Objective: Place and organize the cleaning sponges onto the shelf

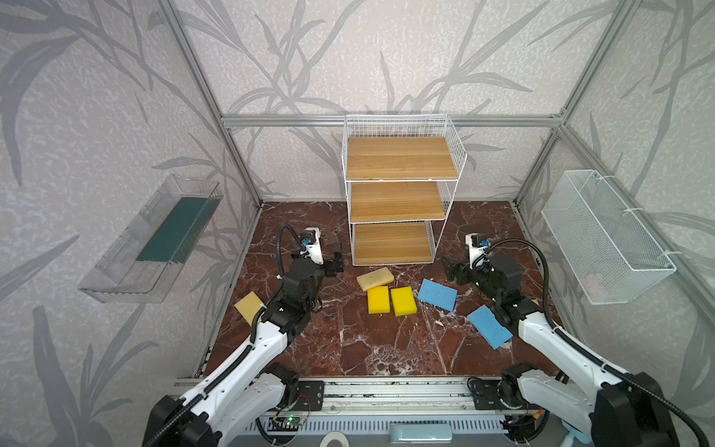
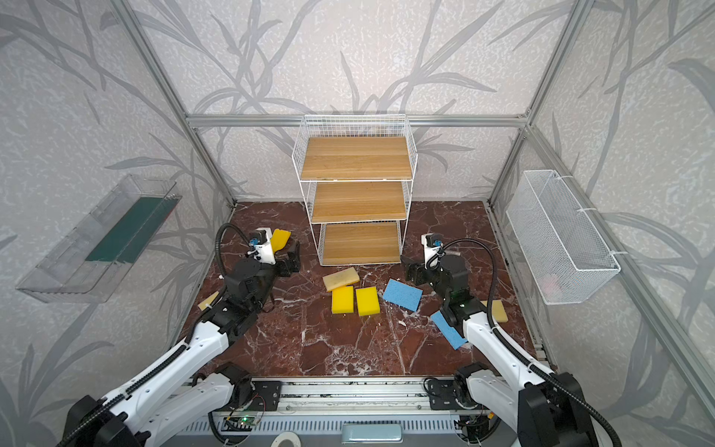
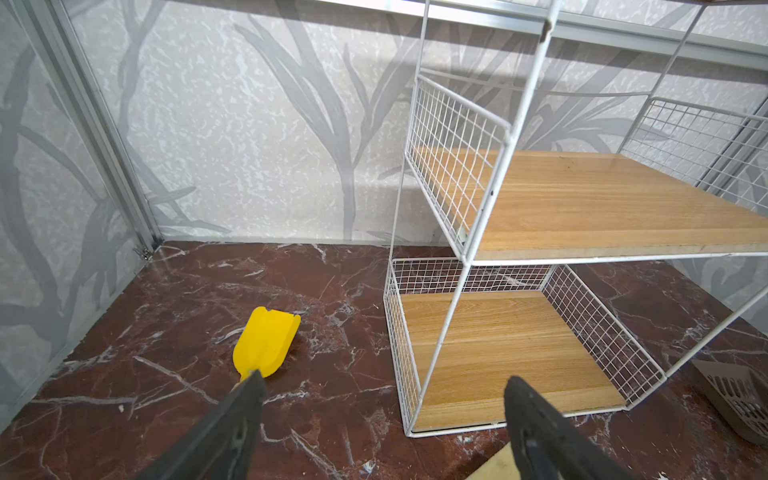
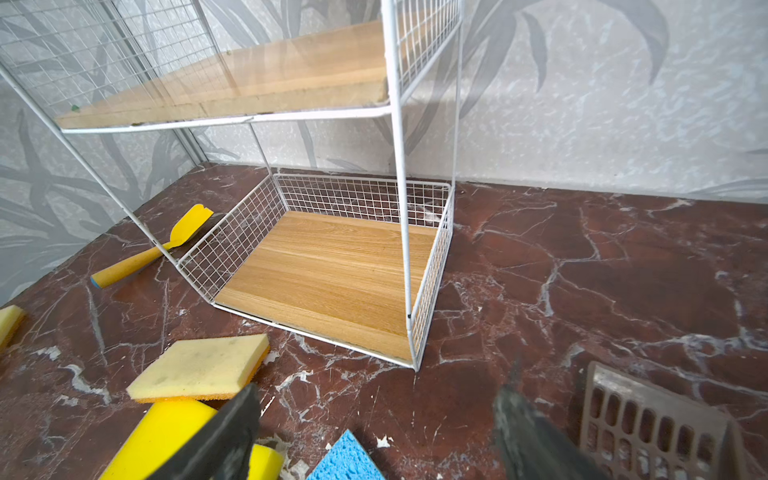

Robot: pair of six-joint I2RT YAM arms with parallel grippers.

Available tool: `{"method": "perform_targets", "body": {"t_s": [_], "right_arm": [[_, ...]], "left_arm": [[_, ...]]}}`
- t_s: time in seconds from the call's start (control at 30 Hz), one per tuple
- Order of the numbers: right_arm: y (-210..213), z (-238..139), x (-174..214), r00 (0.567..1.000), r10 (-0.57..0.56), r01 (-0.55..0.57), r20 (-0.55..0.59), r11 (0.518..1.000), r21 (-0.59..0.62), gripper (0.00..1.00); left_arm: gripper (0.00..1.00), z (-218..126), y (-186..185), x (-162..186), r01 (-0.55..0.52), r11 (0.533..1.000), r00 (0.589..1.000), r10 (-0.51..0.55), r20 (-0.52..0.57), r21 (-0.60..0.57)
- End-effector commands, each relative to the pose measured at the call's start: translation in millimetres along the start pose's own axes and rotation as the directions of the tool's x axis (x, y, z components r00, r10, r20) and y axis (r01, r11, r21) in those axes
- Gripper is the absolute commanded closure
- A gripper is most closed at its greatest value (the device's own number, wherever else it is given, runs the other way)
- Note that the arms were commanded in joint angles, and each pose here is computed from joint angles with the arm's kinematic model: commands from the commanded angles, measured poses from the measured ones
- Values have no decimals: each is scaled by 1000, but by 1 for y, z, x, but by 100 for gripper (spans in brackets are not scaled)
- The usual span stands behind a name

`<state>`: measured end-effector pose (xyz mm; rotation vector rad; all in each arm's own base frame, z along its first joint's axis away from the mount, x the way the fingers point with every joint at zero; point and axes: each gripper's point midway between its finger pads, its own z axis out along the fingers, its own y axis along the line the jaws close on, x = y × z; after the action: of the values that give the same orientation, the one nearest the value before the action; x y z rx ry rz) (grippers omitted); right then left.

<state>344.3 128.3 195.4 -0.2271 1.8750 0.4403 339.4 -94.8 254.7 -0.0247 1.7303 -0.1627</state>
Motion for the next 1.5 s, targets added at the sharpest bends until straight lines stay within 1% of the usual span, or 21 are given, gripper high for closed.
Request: {"method": "perform_targets", "body": {"t_s": [0.0,0.07,0.13,0.27,0.37,0.5,0.57,0.63,0.7,0.77,0.9,1.17,1.33,1.47], "right_arm": [[10,13,-24,998,34,-31,50,998,-47,19],[10,21,-25,998,42,-40,36,998,-46,20],[8,26,-26,998,46,-45,37,998,-39,22],[10,37,-30,998,49,-46,48,997,-59,28],[13,47,-34,998,50,-46,43,996,-78,37],[16,60,-39,997,57,-53,42,993,-104,51],[19,67,-42,997,58,-53,41,991,-123,58],[20,73,-45,997,61,-56,40,990,-132,62],[21,79,-48,997,68,-62,41,988,-139,63],[22,85,-50,996,74,-68,40,986,-150,65],[22,96,-51,997,75,-69,34,985,-157,64],[17,122,-50,996,83,-79,13,984,-160,64],[12,137,-56,995,99,-96,9,982,-165,64],[13,139,-69,996,91,-86,20,982,-169,59]], "left_arm": [[11,13,0,5,16,1000,1000,-16,-11,-25],[13,23,-6,7,8,1000,1000,-8,-23,-14],[19,32,-12,8,4,1000,1000,-4,-26,2],[26,49,-19,10,9,1000,1000,-9,-20,18],[32,63,-28,13,9,999,1000,-8,-18,47],[36,76,-38,13,5,997,1000,-4,-16,83],[37,81,-37,13,9,997,1000,-8,-9,80],[39,88,-33,13,15,998,1000,-14,-11,65],[41,97,-26,14,25,999,1000,-24,-19,43],[43,106,-15,14,59,998,998,-58,-17,17],[44,124,-6,13,117,993,993,-116,-7,31],[44,157,-9,15,115,992,993,-114,-32,43],[45,170,-7,12,128,991,992,-127,-27,44],[45,175,-7,6,118,992,993,-116,-25,49]]}}
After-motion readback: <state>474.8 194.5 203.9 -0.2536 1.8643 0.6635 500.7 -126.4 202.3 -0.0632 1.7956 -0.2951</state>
